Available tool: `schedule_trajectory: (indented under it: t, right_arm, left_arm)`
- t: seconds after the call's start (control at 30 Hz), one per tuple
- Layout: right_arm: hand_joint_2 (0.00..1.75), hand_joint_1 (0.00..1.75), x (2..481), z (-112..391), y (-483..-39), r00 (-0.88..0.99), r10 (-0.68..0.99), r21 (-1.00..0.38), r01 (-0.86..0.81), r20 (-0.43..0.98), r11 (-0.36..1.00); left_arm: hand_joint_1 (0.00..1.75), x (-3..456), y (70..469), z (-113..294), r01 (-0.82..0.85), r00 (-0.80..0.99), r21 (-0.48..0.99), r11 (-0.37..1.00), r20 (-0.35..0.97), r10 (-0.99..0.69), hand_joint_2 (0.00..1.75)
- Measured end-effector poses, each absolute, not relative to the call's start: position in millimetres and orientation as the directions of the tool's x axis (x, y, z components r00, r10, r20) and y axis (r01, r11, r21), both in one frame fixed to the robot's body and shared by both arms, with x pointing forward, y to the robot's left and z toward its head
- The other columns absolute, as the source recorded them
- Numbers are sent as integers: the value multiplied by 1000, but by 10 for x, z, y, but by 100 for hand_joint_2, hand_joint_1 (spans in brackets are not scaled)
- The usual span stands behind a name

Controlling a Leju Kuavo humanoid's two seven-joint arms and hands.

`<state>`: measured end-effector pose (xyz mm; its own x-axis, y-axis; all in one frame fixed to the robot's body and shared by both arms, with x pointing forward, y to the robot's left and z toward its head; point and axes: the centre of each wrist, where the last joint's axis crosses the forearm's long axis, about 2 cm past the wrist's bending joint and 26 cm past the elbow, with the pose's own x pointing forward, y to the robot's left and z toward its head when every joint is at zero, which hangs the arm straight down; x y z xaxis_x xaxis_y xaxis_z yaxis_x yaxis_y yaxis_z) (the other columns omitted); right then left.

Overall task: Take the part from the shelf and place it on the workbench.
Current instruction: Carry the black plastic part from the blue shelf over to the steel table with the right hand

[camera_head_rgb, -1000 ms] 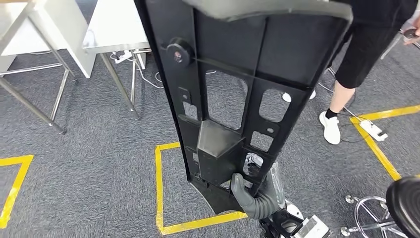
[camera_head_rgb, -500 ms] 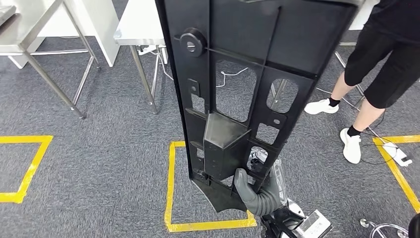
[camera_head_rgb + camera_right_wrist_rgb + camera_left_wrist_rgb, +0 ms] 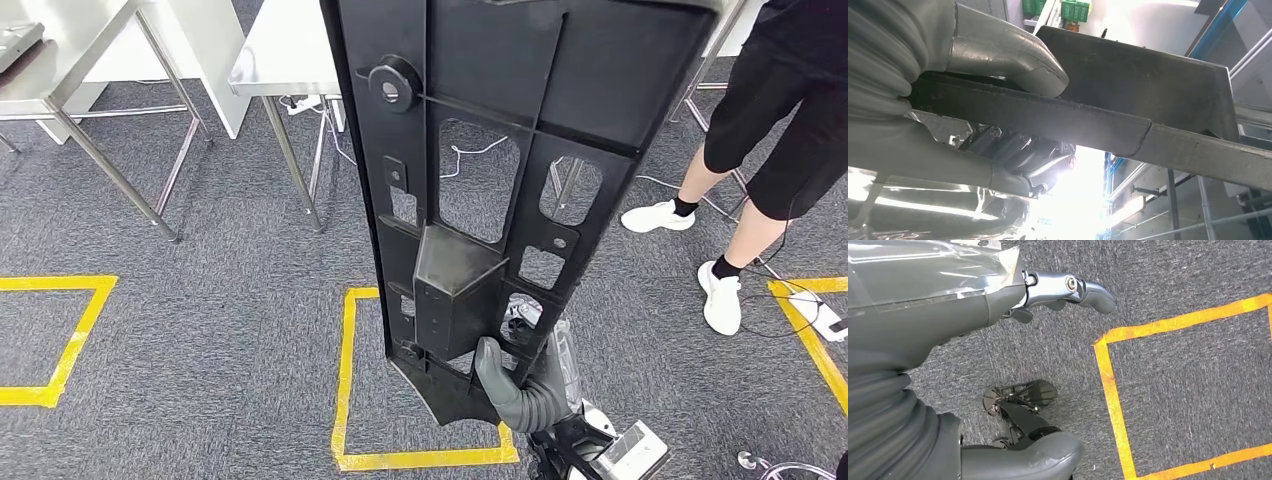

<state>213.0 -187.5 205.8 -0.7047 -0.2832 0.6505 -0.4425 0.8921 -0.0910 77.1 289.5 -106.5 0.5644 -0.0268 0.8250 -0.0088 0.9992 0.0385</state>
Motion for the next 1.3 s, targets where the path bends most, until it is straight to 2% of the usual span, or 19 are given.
schedule_trajectory:
  t: [1.3]
  right_arm:
    - [175,175,2369,2094,-1910,-708,-255,-54,-382,659,923]
  left_arm:
    - [0,893,2959,-1042,49,569,42,998,820,-62,175]
